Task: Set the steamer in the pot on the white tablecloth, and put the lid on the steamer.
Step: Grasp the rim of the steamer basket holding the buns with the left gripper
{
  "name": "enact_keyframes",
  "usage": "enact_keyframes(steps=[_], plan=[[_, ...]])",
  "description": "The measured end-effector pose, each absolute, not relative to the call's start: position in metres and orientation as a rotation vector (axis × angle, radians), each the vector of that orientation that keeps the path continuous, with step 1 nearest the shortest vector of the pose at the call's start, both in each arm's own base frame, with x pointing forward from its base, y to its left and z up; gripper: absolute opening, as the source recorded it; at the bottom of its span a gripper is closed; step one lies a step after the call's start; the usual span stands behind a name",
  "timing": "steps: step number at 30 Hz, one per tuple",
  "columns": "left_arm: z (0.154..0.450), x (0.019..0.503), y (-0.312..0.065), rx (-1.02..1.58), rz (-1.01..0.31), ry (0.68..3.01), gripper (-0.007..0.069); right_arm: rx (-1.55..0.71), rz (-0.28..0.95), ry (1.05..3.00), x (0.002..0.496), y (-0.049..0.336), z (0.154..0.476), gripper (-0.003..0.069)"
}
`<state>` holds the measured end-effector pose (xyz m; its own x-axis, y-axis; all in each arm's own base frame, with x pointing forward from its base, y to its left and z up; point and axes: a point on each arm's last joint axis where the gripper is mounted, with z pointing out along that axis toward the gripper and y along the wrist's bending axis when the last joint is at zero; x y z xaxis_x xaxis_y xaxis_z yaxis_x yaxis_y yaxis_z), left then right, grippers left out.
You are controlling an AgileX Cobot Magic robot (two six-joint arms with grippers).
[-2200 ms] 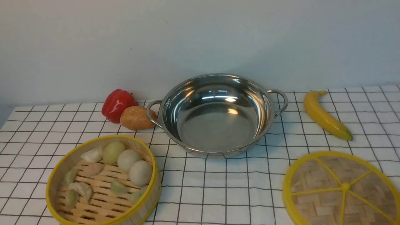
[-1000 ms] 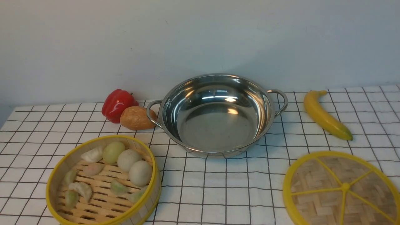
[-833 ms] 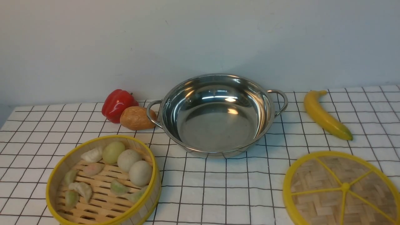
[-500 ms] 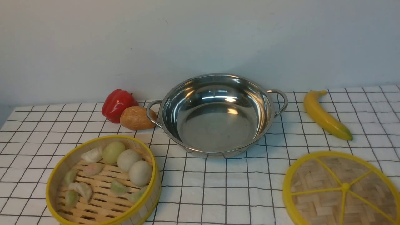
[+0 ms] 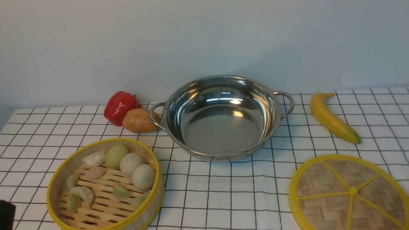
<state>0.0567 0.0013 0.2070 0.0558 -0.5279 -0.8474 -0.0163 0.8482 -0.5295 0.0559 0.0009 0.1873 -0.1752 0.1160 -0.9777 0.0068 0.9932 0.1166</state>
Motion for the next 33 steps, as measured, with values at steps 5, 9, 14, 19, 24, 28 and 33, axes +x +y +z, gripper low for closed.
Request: enact_keyframes(steps=[5, 9, 14, 19, 24, 28, 33], plan=[[0.219, 0.054, -0.004, -0.384, -0.411, 1.511, 0.0243, 0.091, 0.097, 1.745, 0.056, 0.001, 0.187, 0.0242], [0.261, 0.051, -0.018, -0.205, -0.443, 1.663, 0.0243, 0.091, 0.097, 1.745, 0.056, 0.001, 0.187, 0.0242], [0.296, 0.062, -0.030, 0.046, -0.417, 1.991, 0.0243, 0.091, 0.097, 1.745, 0.056, 0.001, 0.187, 0.0242], [0.304, 0.085, -0.023, 0.417, -0.233, 2.383, 0.0243, 0.091, 0.097, 1.745, 0.056, 0.001, 0.187, 0.0242], [0.290, 0.121, -0.008, 0.799, -0.052, 2.596, 0.0242, 0.091, 0.097, 1.745, 0.056, 0.001, 0.187, 0.0242], [0.275, 0.150, -0.007, 1.013, -0.055, 2.561, 0.0239, 0.091, 0.097, 1.745, 0.056, 0.001, 0.187, 0.0242], [0.261, 0.179, -0.010, 1.163, -0.085, 2.443, 0.0244, 0.091, 0.097, 1.745, 0.056, 0.001, 0.187, 0.0242]])
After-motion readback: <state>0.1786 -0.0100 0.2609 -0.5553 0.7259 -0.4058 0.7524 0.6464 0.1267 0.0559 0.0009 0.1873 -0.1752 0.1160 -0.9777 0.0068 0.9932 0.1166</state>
